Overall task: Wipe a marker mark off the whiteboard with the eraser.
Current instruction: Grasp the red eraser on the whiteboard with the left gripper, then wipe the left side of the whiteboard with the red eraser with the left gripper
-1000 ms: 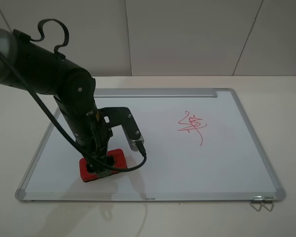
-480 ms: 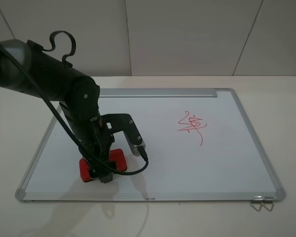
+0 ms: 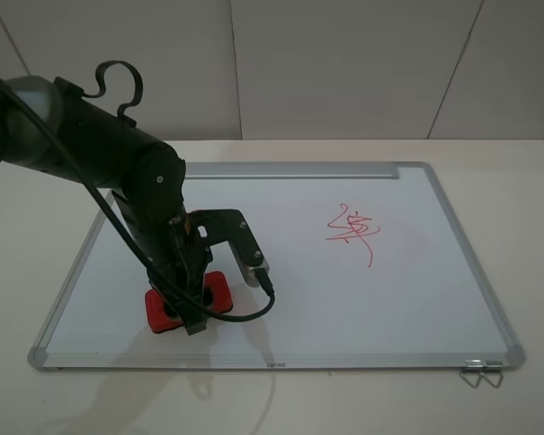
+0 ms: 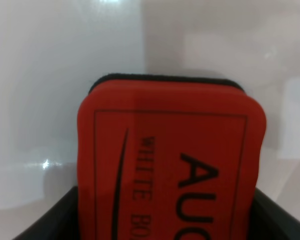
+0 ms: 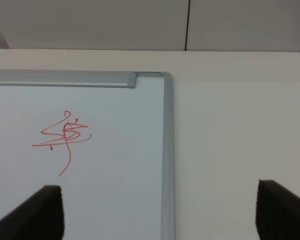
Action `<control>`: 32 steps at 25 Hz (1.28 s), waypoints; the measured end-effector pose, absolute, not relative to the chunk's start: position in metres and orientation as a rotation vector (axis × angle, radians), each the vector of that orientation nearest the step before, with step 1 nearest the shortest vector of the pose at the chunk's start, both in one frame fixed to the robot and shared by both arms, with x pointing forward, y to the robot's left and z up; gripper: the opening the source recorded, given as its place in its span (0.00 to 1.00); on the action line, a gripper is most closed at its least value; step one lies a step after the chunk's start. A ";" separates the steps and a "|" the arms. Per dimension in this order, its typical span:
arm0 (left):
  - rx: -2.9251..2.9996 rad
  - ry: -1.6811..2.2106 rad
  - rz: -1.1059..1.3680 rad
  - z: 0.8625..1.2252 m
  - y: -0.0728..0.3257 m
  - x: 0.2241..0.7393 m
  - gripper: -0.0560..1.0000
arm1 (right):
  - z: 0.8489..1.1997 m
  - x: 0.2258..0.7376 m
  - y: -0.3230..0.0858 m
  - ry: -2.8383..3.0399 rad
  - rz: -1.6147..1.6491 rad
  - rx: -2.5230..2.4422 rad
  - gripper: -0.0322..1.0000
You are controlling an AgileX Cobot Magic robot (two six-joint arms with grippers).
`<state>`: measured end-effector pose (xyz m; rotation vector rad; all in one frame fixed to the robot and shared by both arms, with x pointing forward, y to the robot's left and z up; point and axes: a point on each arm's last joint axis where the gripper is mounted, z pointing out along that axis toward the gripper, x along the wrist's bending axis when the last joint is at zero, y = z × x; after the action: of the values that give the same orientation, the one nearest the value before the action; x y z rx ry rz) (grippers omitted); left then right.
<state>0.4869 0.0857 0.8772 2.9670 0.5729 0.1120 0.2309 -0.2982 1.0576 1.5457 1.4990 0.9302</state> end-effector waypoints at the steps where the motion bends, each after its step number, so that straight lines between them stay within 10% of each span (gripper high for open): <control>1: 2.966 0.579 0.112 0.877 0.086 0.487 0.60 | 1.058 0.231 -0.298 1.499 0.930 1.546 0.70; 13: 2.970 0.604 0.096 0.880 0.086 0.486 0.60 | 1.058 0.231 -0.298 1.499 0.930 1.546 0.70; 20: 2.765 0.854 0.199 0.941 0.083 0.505 0.60 | 1.058 0.231 -0.298 1.499 0.930 1.546 0.70; 32: 2.415 1.714 0.135 0.950 0.179 0.559 0.60 | 1.058 0.231 -0.298 1.499 0.930 1.546 0.70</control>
<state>0.5587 0.1793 0.9498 2.4146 1.7138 0.1353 0.2309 -0.2982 1.0576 1.5457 1.4990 0.9302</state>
